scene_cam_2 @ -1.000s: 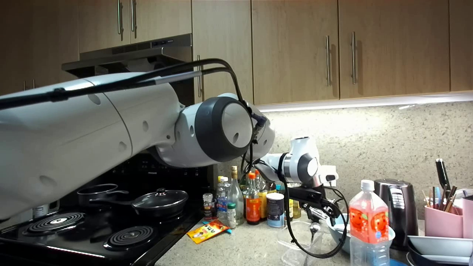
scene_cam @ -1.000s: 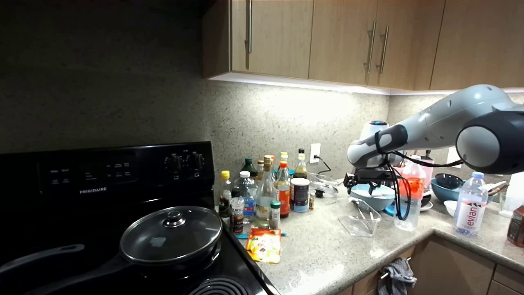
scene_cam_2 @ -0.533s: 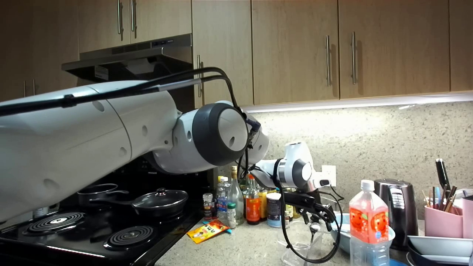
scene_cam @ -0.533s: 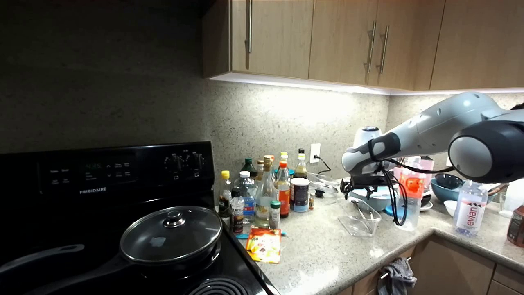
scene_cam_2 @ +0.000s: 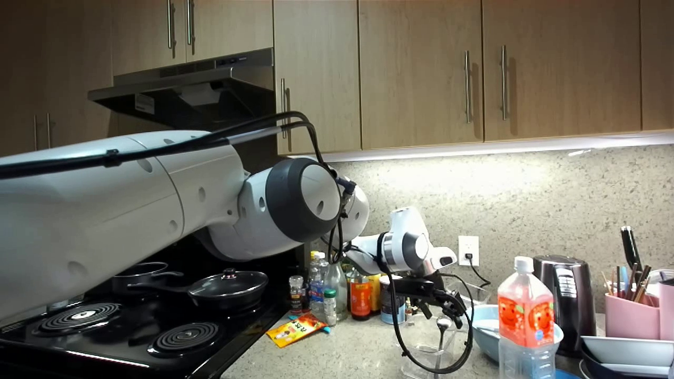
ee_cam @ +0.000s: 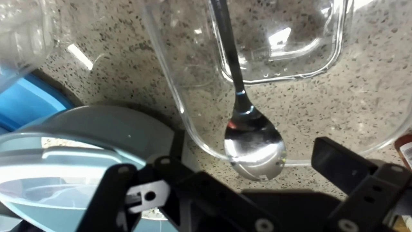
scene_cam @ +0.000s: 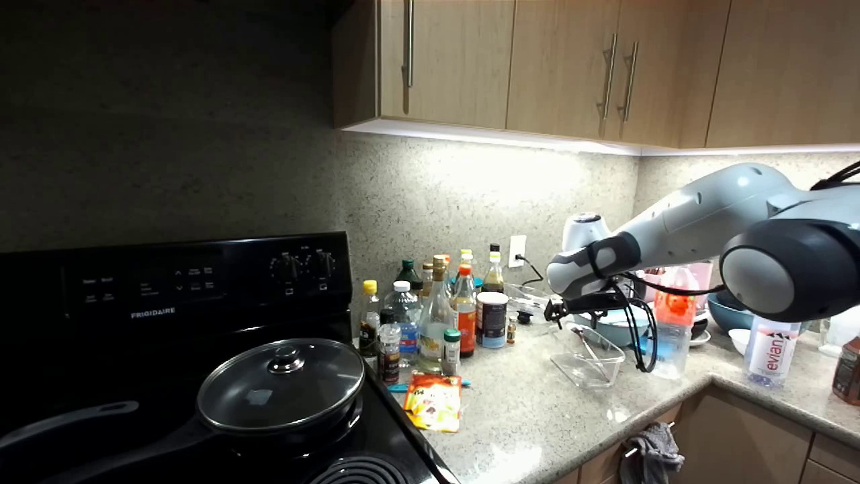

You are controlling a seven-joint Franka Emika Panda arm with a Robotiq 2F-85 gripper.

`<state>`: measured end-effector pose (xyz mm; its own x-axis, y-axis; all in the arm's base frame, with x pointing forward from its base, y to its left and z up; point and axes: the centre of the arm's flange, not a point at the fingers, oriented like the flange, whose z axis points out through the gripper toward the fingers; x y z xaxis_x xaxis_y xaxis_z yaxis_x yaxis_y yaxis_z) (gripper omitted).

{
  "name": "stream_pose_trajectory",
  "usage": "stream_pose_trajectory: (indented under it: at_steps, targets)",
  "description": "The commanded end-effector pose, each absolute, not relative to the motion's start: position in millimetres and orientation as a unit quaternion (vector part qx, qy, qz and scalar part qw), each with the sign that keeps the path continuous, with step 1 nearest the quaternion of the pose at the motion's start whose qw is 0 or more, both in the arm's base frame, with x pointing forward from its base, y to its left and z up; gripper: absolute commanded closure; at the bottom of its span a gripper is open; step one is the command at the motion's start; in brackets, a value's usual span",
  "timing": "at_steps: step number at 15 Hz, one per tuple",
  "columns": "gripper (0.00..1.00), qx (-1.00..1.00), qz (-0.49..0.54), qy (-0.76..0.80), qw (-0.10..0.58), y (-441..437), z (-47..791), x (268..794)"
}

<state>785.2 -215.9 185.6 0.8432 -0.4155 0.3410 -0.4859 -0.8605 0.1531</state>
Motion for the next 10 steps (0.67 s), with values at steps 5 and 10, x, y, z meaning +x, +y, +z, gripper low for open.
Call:
stream_pose_trajectory:
  at_steps: [5,10]
  targets:
    - [0.00,0.906,0.289,-0.229,0.209,-195.6,183.6,797.0]
    - [0.00,0.858,0.363,-0.244,0.271,-167.9,184.9,798.8]
